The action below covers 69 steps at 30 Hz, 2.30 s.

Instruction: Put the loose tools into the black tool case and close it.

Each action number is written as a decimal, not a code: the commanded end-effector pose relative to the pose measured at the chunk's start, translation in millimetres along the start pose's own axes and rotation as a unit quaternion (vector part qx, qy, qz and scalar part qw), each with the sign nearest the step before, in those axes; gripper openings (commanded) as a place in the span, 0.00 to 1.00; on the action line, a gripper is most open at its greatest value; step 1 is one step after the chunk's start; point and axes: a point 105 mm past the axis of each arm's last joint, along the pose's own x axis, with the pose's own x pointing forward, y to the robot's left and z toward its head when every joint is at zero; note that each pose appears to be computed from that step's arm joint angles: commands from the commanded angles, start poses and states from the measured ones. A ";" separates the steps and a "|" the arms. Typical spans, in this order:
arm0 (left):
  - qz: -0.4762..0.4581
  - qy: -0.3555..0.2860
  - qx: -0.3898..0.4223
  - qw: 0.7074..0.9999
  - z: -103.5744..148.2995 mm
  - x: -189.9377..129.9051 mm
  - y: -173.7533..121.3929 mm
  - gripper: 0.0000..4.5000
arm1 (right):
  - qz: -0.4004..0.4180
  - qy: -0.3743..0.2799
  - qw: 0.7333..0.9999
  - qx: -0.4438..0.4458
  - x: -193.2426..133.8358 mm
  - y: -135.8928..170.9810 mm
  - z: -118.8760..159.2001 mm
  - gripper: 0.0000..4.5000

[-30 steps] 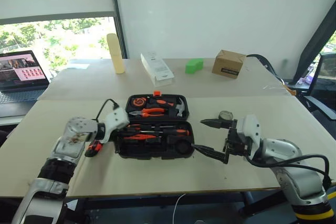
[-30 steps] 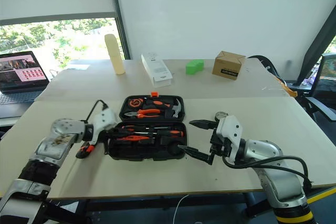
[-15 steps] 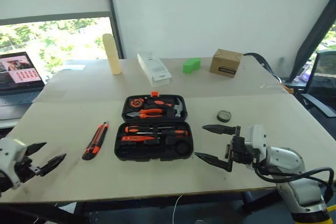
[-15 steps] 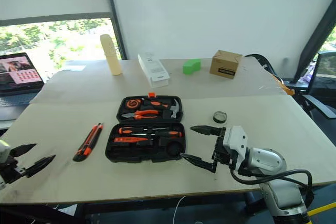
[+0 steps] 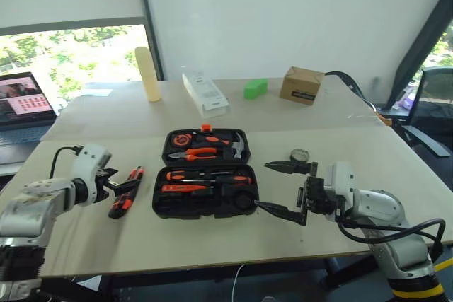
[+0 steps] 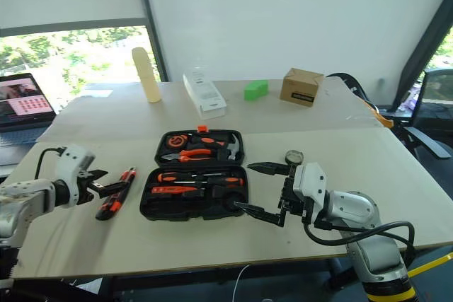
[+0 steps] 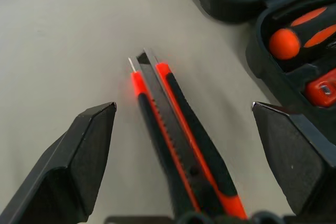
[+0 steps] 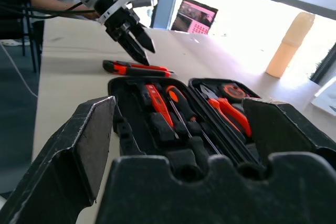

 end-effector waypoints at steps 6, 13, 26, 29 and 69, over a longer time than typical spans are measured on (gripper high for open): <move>0.056 0.065 -0.013 0.996 -27.7 2.6 10.7 0.50 | -0.014 -0.012 1.000 -0.019 -0.3 -5.2 15.6 1.00; -0.074 -0.189 0.068 0.977 61.1 -21.9 -2.1 0.34 | -0.024 -0.002 1.000 -0.020 -6.3 -7.6 14.9 1.00; -0.390 -0.120 0.323 0.854 68.1 -1.0 -140.7 0.34 | -0.034 0.002 0.999 -0.015 -6.7 -5.0 14.5 1.00; -0.377 -0.074 0.357 0.852 48.4 16.3 -139.2 0.34 | -0.039 0.003 0.999 -0.016 -7.8 -3.7 15.6 1.00; -0.363 -0.098 0.331 0.865 51.7 5.4 -115.9 0.33 | -0.053 0.007 0.998 -0.013 -12.5 -6.7 9.6 1.00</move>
